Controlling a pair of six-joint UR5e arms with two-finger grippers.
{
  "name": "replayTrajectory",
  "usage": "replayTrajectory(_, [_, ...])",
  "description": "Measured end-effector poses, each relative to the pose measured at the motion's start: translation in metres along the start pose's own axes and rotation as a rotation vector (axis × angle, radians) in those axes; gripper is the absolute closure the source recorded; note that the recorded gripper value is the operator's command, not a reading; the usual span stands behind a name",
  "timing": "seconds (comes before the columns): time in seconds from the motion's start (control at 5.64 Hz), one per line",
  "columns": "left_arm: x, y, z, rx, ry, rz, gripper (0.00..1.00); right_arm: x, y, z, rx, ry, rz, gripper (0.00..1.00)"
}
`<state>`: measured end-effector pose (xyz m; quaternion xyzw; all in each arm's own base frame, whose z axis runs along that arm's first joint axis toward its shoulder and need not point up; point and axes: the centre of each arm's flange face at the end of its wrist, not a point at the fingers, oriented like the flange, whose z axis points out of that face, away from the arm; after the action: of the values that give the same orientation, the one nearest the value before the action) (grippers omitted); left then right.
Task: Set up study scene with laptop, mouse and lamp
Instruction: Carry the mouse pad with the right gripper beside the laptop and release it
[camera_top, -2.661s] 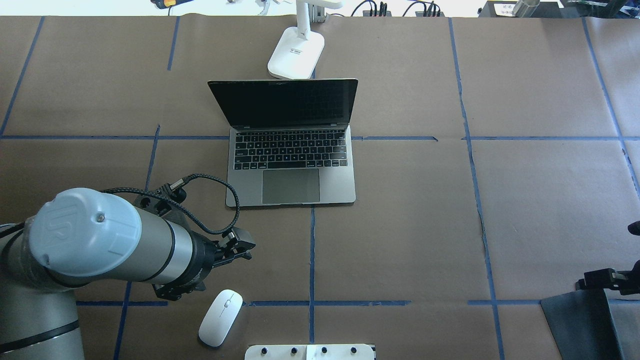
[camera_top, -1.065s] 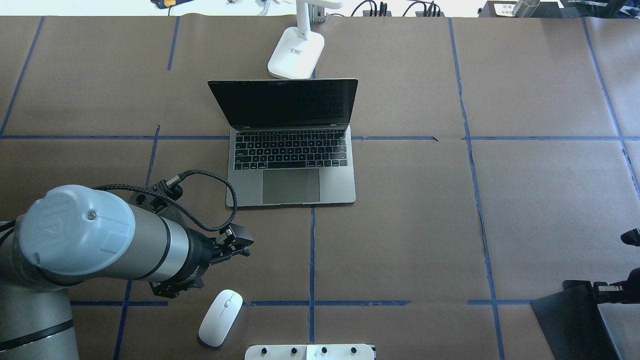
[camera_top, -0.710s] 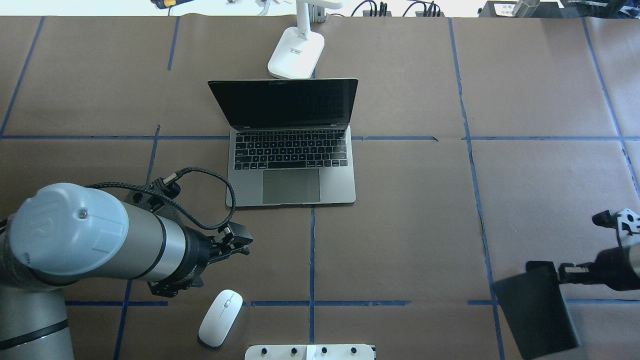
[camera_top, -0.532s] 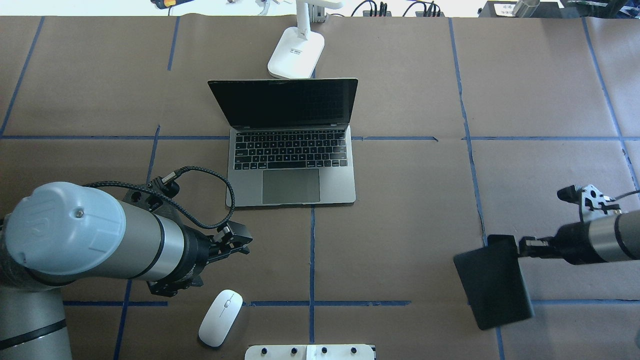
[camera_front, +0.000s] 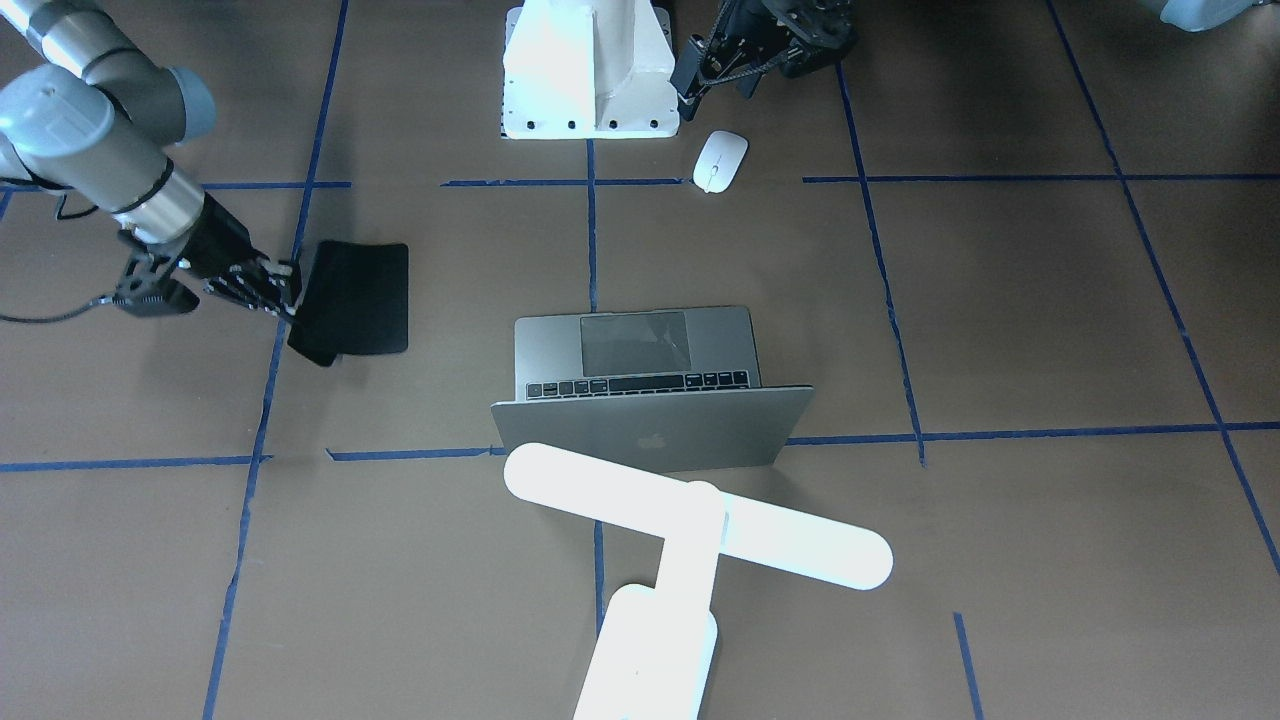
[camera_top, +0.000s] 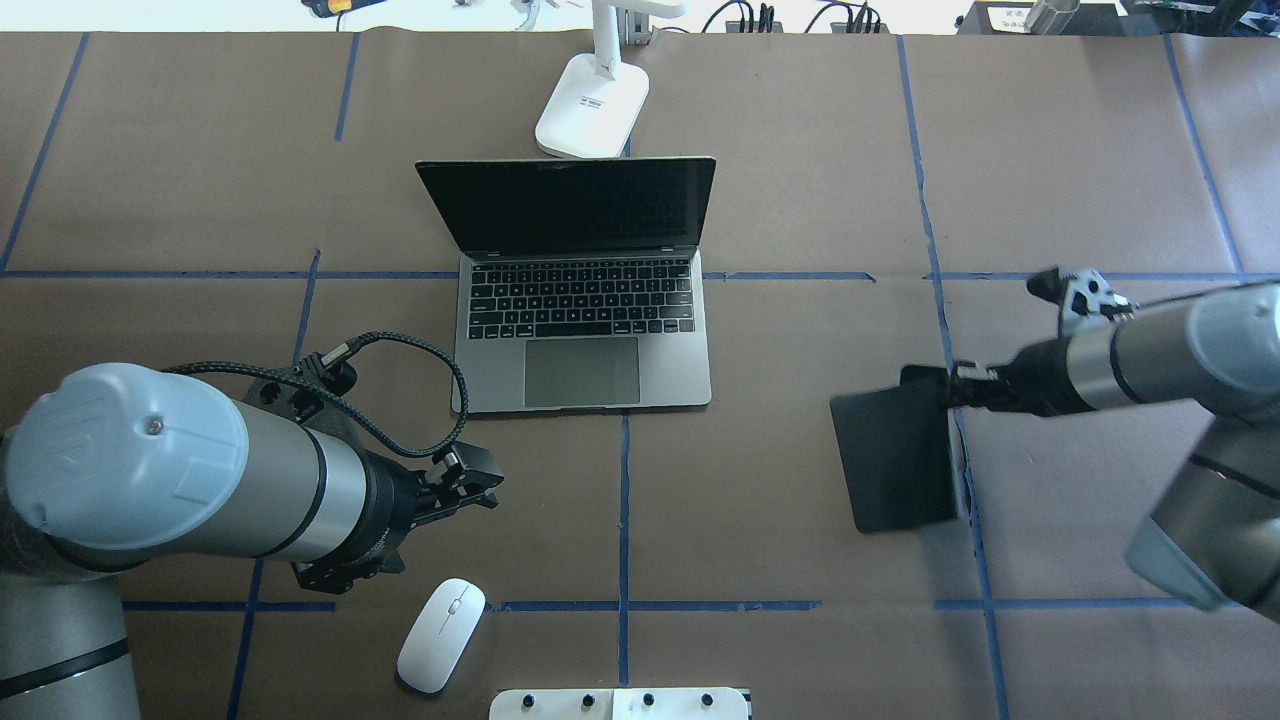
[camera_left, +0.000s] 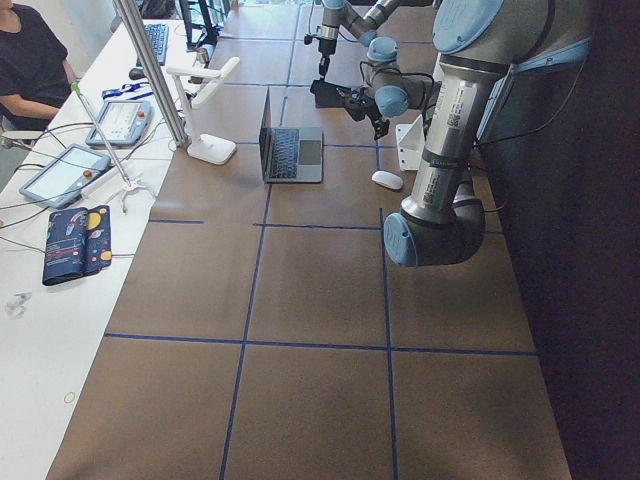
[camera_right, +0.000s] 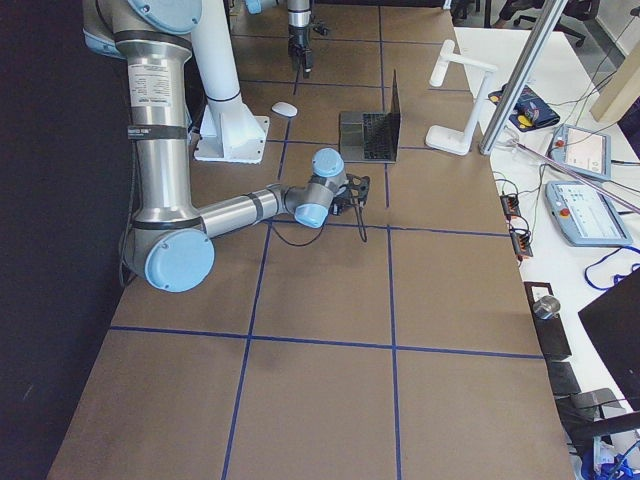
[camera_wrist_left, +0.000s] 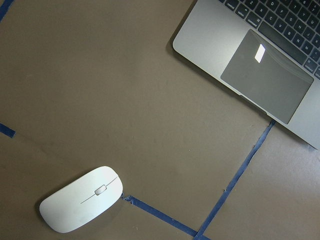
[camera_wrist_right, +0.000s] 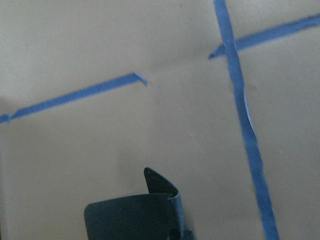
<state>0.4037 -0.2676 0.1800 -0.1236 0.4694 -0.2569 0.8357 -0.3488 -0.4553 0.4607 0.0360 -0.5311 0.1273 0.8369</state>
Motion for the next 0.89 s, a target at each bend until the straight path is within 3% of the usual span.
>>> replayTrajectory(0.35, [0.0,0.0,-0.005,0.0,0.005,0.0,0.0,-0.049,-0.075,0.026,0.028,-0.018,0.024,1.0])
replayTrajectory(0.71, [-0.005,0.0,-0.011,0.014,-0.031,-0.01,0.0,-0.077,-0.095,0.036,0.031,-0.03,0.013,0.95])
replayTrajectory(0.89, [-0.007,0.001,-0.011,0.016,-0.043,-0.01,0.0,-0.08,-0.095,0.036,0.029,-0.033,-0.001,0.01])
